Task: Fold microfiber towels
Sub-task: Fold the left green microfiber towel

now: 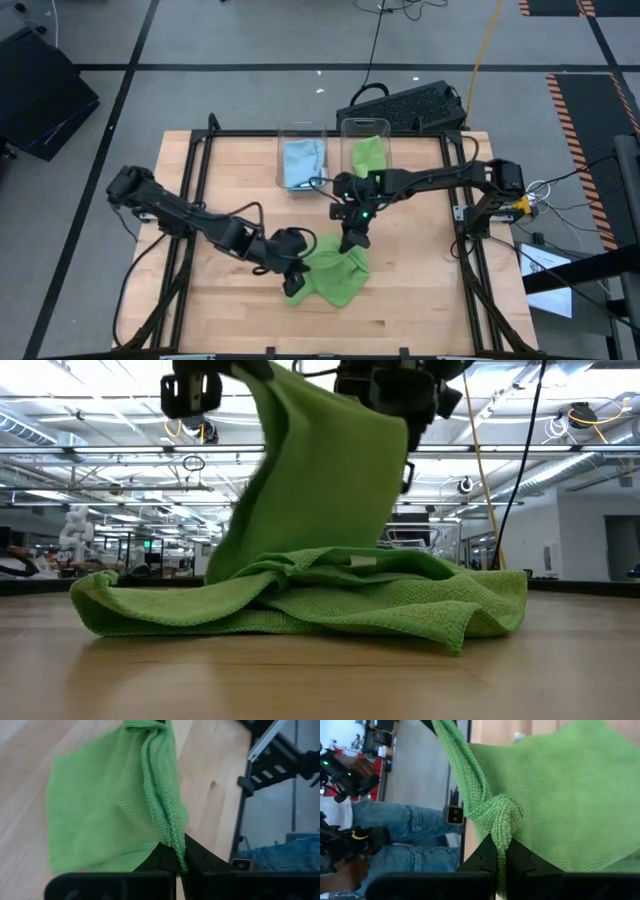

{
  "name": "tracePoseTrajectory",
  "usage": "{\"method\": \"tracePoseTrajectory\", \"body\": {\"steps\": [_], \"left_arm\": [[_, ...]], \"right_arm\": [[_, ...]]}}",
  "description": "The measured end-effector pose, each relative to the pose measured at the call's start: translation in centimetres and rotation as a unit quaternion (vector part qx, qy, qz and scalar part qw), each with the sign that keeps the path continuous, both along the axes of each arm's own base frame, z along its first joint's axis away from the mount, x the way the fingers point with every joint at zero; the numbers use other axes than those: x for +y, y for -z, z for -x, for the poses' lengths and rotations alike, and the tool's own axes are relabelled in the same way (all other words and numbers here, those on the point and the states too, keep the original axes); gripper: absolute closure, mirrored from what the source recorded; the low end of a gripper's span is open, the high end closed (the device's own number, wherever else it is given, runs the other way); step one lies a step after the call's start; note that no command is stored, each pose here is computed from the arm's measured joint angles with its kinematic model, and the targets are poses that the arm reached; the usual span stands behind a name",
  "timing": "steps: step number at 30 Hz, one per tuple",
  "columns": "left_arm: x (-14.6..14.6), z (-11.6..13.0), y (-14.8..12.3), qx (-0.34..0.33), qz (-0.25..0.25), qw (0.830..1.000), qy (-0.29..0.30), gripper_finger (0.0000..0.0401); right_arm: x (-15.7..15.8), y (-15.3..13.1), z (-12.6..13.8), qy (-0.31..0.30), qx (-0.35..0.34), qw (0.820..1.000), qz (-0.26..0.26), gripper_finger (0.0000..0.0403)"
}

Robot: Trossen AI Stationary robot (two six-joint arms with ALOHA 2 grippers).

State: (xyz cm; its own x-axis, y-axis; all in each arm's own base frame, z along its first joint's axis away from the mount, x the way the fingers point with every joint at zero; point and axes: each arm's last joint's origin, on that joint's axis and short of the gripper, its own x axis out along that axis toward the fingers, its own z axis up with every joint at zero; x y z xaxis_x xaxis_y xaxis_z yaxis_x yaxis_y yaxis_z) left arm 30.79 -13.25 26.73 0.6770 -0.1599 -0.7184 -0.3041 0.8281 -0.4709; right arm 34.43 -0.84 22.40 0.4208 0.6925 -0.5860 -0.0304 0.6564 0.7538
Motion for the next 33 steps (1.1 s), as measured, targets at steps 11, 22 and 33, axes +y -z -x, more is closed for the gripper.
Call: {"method": "tracePoseTrajectory", "body": {"steps": [11,22,33], "left_arm": [[-0.2,-1.0,2.6,0.05,-0.007,0.999,-0.005,0.0396],[4.7,2.0,0.6,0.12,-0.118,0.981,-0.102,0.0392],[7.4,3.6,-0.8,0.141,-0.141,0.969,-0.146,0.0396]], "right_arm": [[-0.9,2.3,0.3,0.02,-0.035,0.999,0.004,0.0401],[-5.6,0.8,-0.9,0.115,-0.147,0.981,0.044,0.0401],[-7.3,0.2,-1.0,0.133,-0.187,0.972,0.054,0.0401]]}}
